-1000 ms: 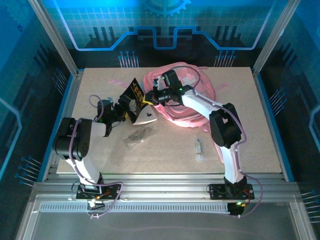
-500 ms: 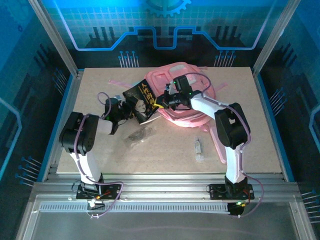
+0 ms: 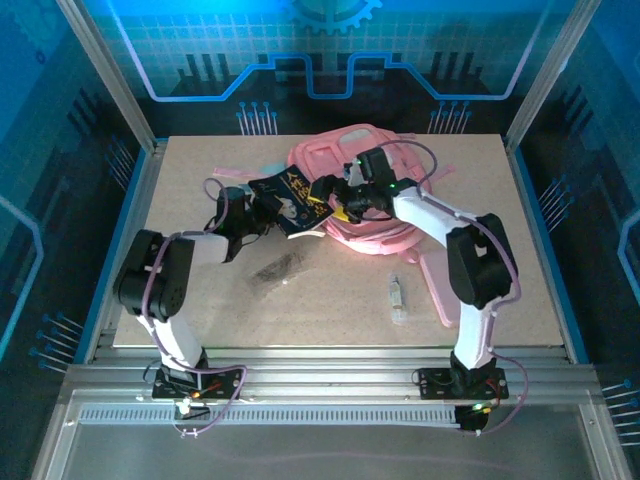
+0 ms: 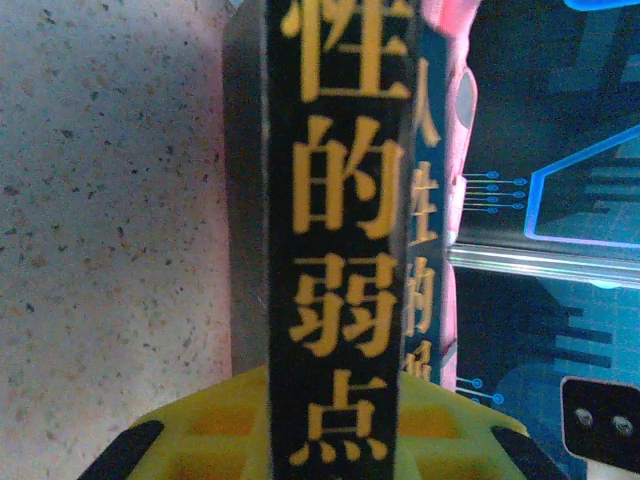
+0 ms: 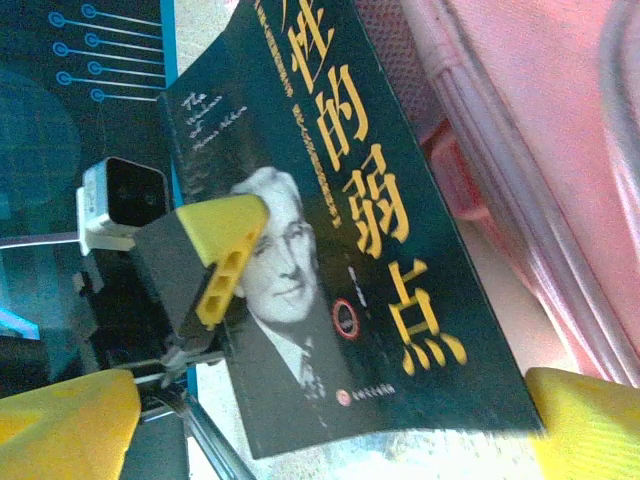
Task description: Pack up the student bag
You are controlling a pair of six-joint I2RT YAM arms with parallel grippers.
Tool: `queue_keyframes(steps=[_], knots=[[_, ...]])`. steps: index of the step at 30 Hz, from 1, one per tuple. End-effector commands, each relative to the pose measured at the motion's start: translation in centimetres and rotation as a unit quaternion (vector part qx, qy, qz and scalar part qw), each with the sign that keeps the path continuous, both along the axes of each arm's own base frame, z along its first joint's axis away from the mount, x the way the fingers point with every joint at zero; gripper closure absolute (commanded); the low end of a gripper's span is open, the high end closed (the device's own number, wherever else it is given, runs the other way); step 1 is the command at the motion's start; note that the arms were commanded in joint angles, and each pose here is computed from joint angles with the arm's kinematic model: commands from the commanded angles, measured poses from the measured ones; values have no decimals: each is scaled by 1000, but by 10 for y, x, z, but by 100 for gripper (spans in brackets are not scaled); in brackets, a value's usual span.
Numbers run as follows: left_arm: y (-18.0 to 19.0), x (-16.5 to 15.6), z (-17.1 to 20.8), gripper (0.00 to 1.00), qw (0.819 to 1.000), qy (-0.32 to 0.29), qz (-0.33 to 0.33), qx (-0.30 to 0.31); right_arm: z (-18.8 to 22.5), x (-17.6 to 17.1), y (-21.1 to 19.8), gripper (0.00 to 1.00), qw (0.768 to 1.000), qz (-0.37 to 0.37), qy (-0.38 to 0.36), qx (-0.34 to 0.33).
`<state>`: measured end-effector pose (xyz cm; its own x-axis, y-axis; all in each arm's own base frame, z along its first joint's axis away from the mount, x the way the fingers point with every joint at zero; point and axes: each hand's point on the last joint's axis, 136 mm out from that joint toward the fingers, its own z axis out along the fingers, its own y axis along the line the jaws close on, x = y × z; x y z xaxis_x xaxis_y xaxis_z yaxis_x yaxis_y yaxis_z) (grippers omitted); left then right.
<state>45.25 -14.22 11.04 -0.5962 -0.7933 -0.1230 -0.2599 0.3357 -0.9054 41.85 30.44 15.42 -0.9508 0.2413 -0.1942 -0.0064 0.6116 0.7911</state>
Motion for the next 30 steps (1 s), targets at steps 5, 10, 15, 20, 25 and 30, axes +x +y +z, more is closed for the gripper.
queue_keyframes(steps=[5, 10, 15, 20, 25, 30], knots=[[28, 12, 97, 100, 993, -73, 78, 51, 36, -43, 18, 0, 999, 6, 3, 45], [32, 19, 124, 100, 988, -107, 107, 31, 56, -52, 71, 0, 989, 5, 23, 143], [21, 12, 132, 100, 987, -119, 106, 9, 65, -25, 93, 0, 969, -57, 23, 238], [14, 0, 136, 100, 987, -124, 105, -1, 66, 0, 92, 3, 956, -112, 20, 272], [8, -9, 128, 100, 988, -114, 101, -6, 59, 12, 79, 48, 947, -156, 14, 281], [-1, -12, 121, 98, 991, -103, 90, -5, 65, 16, 57, 100, 946, -177, -9, 270]])
